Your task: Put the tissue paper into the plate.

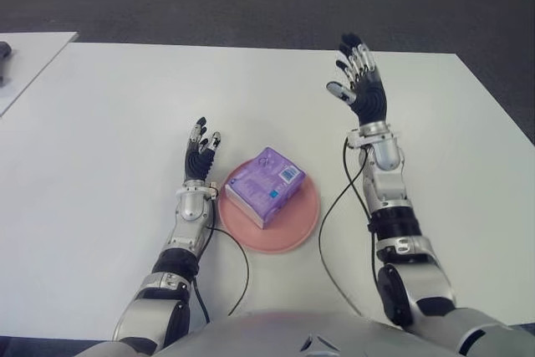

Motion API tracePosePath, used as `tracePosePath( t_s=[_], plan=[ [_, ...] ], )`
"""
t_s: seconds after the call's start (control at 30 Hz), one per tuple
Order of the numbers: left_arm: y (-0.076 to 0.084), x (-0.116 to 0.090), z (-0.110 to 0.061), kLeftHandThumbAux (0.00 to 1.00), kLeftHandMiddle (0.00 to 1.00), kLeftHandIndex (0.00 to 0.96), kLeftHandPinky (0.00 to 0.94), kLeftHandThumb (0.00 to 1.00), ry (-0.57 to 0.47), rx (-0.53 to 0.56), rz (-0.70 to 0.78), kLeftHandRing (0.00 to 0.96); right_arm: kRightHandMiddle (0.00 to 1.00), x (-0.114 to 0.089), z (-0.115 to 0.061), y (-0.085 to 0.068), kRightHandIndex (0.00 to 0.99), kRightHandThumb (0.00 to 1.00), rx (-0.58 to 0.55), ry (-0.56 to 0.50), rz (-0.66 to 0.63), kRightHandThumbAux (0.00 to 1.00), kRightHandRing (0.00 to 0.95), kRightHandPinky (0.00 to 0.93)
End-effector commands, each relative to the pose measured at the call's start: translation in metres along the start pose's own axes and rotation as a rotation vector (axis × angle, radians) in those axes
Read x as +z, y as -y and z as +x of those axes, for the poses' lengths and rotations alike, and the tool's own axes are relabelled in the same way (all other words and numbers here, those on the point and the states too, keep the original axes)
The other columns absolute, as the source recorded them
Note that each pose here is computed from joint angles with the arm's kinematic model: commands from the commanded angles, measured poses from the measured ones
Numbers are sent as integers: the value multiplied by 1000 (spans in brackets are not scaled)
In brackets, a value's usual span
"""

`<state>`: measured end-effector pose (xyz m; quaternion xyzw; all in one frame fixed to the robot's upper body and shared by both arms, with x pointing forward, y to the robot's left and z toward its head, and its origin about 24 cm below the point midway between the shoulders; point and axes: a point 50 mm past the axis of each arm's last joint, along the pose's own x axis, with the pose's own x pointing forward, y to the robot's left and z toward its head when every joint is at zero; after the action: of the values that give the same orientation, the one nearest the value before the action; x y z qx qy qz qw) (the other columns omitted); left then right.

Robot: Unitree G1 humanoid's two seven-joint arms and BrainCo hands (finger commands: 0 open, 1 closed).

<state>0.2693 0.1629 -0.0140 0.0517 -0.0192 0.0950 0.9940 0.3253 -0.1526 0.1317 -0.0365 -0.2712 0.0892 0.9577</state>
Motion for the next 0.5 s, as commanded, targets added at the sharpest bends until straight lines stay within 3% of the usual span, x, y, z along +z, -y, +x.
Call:
tracePosePath(
  t_s=[0.03,0.17,0.3,0.5],
  plan=[
    [0,-3,-3,452,0,0,0,0,-5,-3,11,0,0,-13,-17,0,38,200,-83,-63,79,661,0,0],
    [0,-2,-3,455,0,0,0,0,1,-14,10,0,16,-22,-27,3,81,154,-184,-99,119,696,0,0],
    [1,-2,-4,452,0,0,0,0,1,-18,12,0,24,-29,-39,6,89,116,-202,-125,79,708,0,0],
    [1,-2,-4,452,0,0,0,0,1,-21,12,0,26,-31,-43,7,87,92,-208,-137,65,712,0,0]
  ],
)
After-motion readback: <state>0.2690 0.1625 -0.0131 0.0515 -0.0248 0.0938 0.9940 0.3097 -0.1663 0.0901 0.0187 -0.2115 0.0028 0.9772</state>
